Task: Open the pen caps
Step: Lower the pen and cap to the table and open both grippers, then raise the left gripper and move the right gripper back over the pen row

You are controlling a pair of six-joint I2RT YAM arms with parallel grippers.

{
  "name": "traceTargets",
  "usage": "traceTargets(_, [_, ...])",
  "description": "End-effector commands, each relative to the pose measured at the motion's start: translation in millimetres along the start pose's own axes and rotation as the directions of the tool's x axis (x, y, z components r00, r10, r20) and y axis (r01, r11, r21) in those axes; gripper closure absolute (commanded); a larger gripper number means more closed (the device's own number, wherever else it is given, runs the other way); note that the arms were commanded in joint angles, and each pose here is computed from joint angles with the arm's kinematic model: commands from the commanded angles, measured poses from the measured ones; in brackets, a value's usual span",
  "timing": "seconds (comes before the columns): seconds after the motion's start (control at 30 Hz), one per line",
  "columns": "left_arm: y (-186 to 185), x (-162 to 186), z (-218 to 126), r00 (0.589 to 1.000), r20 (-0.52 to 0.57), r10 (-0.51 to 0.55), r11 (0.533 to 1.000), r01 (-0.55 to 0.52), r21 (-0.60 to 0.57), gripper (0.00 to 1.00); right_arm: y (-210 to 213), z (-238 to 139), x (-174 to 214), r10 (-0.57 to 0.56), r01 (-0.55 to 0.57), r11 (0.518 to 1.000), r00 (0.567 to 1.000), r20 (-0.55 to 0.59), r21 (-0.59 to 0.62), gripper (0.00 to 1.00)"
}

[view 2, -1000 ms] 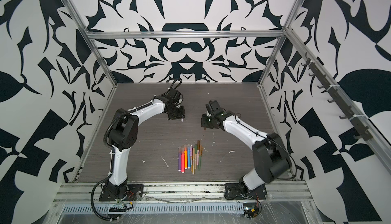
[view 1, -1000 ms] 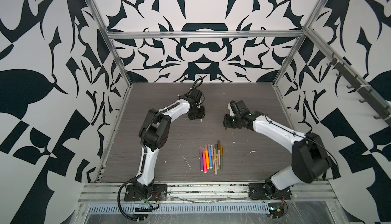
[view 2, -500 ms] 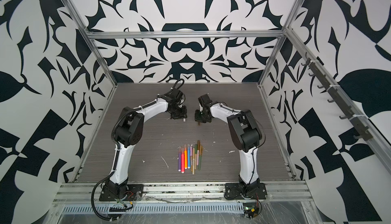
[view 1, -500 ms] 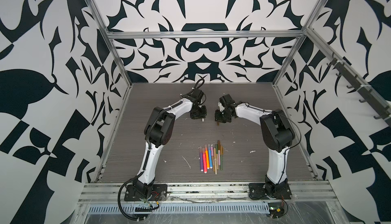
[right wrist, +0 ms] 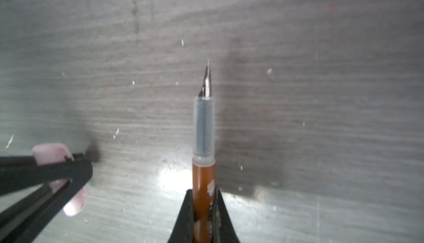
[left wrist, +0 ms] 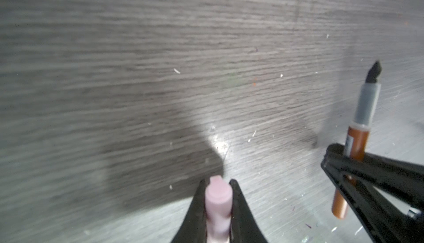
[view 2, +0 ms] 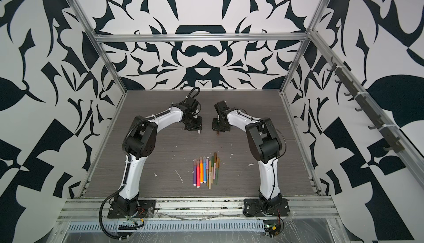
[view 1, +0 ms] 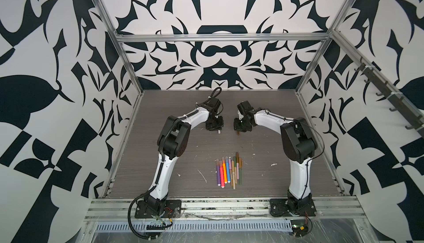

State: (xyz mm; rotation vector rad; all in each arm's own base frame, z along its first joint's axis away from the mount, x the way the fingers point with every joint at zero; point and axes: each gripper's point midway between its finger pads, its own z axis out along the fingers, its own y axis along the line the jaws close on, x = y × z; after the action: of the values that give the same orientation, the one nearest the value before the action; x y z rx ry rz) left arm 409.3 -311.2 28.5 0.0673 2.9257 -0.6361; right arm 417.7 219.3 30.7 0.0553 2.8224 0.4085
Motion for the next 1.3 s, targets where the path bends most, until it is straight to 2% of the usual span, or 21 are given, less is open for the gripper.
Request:
traceTargets(0.0, [5,9,6,0.999,-0.044,-0.029,0.999,0.028,-0.020,0.77,-1,-4,-5,-0.019,0.019,0.999,1.000,0.006,0.031,0.96])
traceTargets(0.13, [5,10,6,0.998,-0.048,-0.034,0.999,0.033,-0.017,0.71,-2,-1,-5,-0.019,0.018,0.999,1.000,0.000,0.036,0.88])
traceTargets(0.4, [3,12,6,0.998,-0.050,-0.034,0.999,0.033,-0.014,0.69,-3,0,-3,-0.018,0.018,0.999,1.000,-0.006,0.039,0.77])
traceTargets(0.57, [0,11,4,0.998,-0.047,-0.034,0.999,0.033,-0.007,0.66,-2,-2,-3,-0.018,0.018,0.999,1.000,-0.004,0.038,0.72])
traceTargets(0.83, [-6,10,-2,0.999,-0.037,-0.036,0.999,0.036,0.019,0.63,-2,-3,-4,-0.018,0.018,0.999,1.000,-0.003,0.038,0.72])
traceTargets(0.97, [-15,11,-7,0.998,-0.035,-0.044,0.996,0.046,0.070,0.62,-1,-6,-3,-0.021,0.022,0.999,1.000,-0.005,0.031,0.63])
traceTargets(1.13, [-29,7,-31,0.999,0.034,-0.040,0.990,0.035,0.139,0.54,1,-22,-3,-0.054,0.054,0.998,0.998,0.013,0.026,0.60])
traceTargets(1.27, [-34,7,-62,0.992,0.121,-0.031,0.984,0.010,0.177,0.54,-1,-45,3,-0.074,0.073,0.997,0.997,0.035,0.022,0.60])
